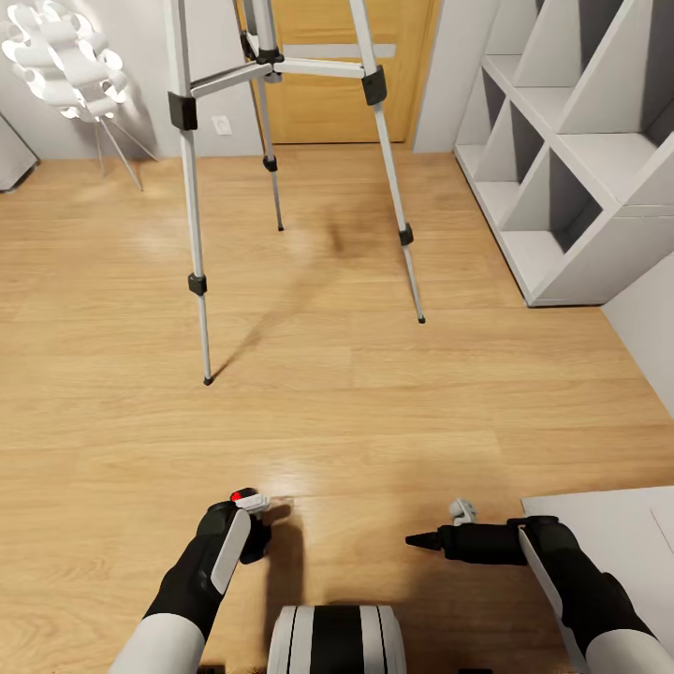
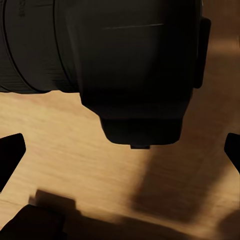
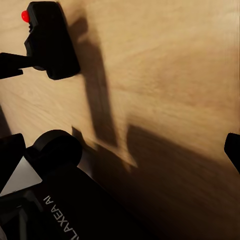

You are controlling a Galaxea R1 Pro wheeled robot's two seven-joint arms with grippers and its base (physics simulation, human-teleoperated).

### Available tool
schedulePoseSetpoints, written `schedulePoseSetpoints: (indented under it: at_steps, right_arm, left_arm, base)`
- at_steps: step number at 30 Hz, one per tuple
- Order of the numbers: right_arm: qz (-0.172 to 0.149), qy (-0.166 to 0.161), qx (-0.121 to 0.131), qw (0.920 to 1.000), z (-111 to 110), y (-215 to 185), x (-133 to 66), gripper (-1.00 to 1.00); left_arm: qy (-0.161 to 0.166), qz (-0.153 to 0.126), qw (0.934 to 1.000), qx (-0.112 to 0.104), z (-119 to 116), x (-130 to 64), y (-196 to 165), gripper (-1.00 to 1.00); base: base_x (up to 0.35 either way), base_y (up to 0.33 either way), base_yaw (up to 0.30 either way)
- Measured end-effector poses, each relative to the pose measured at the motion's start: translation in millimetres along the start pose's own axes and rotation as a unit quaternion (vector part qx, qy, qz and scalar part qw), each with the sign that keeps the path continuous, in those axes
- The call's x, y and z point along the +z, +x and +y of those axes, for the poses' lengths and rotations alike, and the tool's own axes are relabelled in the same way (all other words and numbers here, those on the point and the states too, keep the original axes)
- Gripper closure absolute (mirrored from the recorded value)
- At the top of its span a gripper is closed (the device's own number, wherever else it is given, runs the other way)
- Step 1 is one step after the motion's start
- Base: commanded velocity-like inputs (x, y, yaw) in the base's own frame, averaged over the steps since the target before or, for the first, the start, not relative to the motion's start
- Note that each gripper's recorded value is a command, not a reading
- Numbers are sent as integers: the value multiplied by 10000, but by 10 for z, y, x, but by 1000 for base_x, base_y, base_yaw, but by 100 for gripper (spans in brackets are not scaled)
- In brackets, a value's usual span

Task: Attach the digital camera to the camera tripod in the bedroom.

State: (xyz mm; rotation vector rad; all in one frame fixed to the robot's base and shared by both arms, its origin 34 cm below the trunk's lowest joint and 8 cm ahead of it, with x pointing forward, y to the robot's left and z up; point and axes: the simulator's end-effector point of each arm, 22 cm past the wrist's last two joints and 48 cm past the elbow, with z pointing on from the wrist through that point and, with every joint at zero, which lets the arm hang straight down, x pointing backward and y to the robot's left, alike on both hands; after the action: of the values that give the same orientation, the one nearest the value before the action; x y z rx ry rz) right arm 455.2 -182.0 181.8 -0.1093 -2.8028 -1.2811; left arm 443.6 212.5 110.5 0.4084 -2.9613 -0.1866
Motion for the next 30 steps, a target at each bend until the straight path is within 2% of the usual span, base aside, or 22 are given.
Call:
schedulePoseSetpoints:
  at_steps: [27, 30]
  right_arm:
    - [365, 24, 411, 9985, -346, 330, 282, -100]
    - [365, 22, 412, 9985, -345, 330, 283, -100]
  left_arm:
    - [-133, 526, 9985, 55, 48, 465, 369, -100]
    - [-133, 523, 9985, 53, 48, 465, 368, -100]
  base:
    - [0, 0, 0]
    - [0, 0, 0]
